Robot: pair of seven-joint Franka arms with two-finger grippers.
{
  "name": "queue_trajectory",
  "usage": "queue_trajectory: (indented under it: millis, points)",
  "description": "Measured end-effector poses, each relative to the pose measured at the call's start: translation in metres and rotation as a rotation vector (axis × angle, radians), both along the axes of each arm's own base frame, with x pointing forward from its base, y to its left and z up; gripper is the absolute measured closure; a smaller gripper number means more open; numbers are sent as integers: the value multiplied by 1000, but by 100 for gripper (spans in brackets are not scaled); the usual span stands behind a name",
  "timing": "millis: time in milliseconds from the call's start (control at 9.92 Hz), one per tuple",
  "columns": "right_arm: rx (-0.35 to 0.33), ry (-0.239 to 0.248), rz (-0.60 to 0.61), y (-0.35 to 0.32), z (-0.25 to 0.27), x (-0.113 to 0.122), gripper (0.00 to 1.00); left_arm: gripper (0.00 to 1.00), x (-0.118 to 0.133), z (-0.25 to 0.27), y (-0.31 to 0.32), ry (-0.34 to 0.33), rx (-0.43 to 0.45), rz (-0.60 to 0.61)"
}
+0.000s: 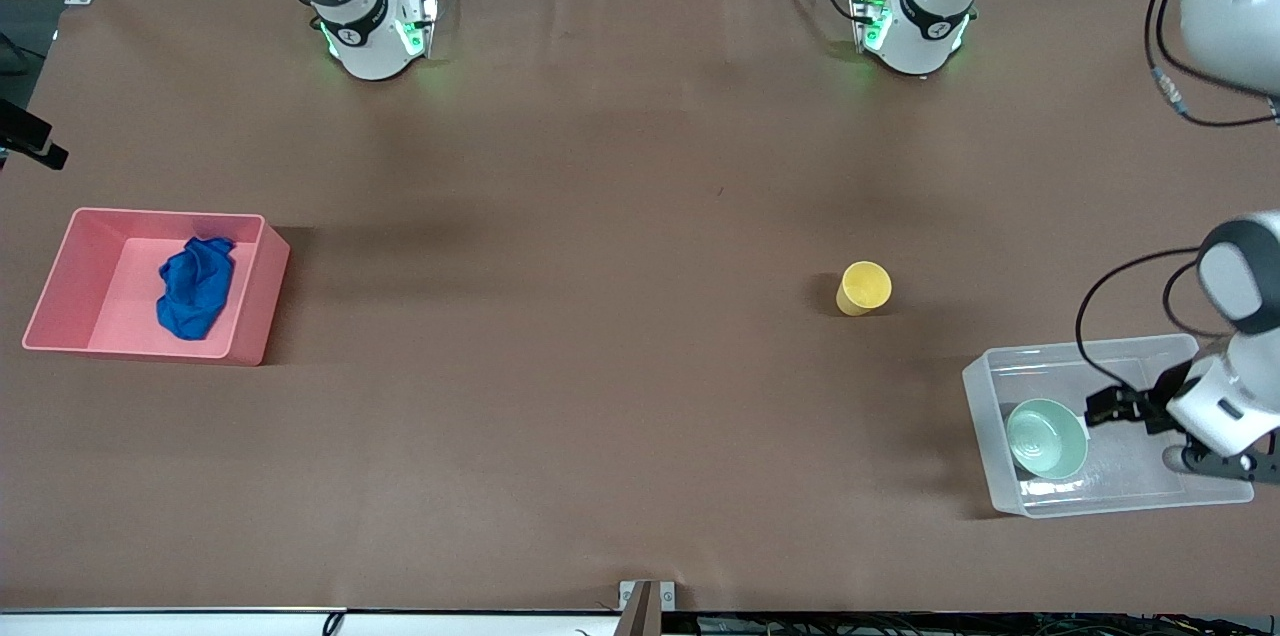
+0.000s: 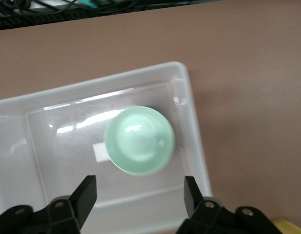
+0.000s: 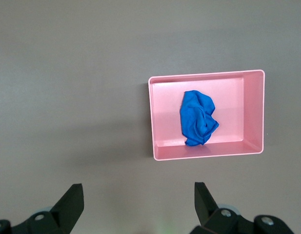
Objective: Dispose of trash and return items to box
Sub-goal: 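Open the left gripper and move it to the yellow cup, then grasp the yellow cup with the left gripper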
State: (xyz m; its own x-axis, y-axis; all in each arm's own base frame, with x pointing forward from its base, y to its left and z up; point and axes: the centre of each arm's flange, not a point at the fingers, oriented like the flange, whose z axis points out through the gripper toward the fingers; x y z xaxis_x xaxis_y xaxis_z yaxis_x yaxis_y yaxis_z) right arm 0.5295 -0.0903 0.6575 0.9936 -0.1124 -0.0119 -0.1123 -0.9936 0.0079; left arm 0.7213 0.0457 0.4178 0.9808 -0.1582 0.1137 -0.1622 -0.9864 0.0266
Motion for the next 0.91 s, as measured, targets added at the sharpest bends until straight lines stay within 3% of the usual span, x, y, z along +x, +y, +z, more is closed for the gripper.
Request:
queue_trajectory:
  millis: [202, 504, 908]
  points:
    - [-7, -12, 7, 1, 2, 1, 0, 18, -47, 14, -52, 54, -24, -8]
    - [-14, -48, 9, 1, 5, 5, 0, 18, -107, -20, -127, 156, -32, 6]
    - [-14, -48, 10, 2, 5, 5, 0, 20, -154, -110, -170, 127, -51, 32]
